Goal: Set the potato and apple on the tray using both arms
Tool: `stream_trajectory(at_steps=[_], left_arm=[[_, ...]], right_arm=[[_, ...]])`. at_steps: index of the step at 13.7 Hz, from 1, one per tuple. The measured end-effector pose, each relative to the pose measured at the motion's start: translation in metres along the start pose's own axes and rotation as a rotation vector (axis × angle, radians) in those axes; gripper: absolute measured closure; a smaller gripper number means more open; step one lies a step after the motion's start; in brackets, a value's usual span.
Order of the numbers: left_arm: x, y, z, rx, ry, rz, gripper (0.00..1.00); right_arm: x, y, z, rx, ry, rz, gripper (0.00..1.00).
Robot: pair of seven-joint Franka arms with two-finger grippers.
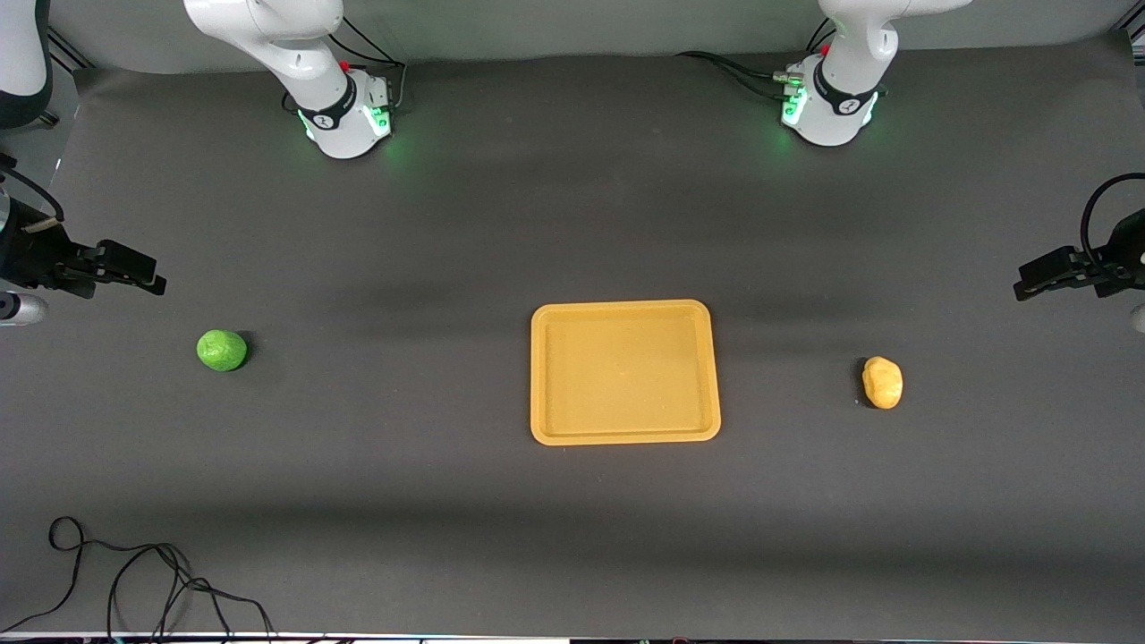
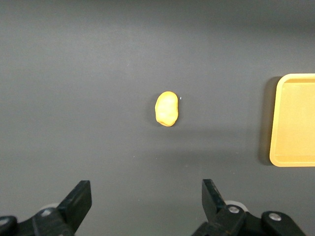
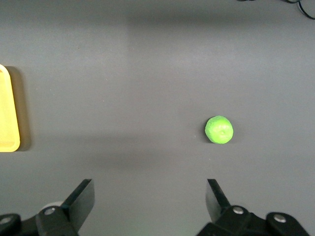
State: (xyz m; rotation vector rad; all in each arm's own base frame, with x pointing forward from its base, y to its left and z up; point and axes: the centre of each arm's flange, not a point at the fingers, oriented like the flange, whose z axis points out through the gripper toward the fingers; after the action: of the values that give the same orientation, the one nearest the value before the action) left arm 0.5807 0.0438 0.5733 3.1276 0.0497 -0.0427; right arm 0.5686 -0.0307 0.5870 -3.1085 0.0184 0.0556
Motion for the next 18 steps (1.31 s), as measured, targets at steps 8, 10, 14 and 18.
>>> stream_trajectory(at_steps=[8, 10, 14, 18], left_arm=[[0.000, 0.000, 0.000, 0.000, 0.001, -0.001, 0.00], [0.000, 0.000, 0.000, 0.000, 0.001, -0.001, 0.00], [0.003, 0.003, 0.002, 0.000, 0.005, -0.005, 0.00], [0.008, 0.013, 0.014, 0.002, -0.016, -0.016, 0.00]], right_arm=[[0.000, 0.000, 0.000, 0.000, 0.000, 0.002, 0.00], [0.000, 0.000, 0.000, 0.000, 0.000, 0.002, 0.00], [0.000, 0.000, 0.000, 0.000, -0.001, 0.002, 0.00], [0.000, 0.001, 0.001, 0.000, -0.003, 0.002, 0.00]])
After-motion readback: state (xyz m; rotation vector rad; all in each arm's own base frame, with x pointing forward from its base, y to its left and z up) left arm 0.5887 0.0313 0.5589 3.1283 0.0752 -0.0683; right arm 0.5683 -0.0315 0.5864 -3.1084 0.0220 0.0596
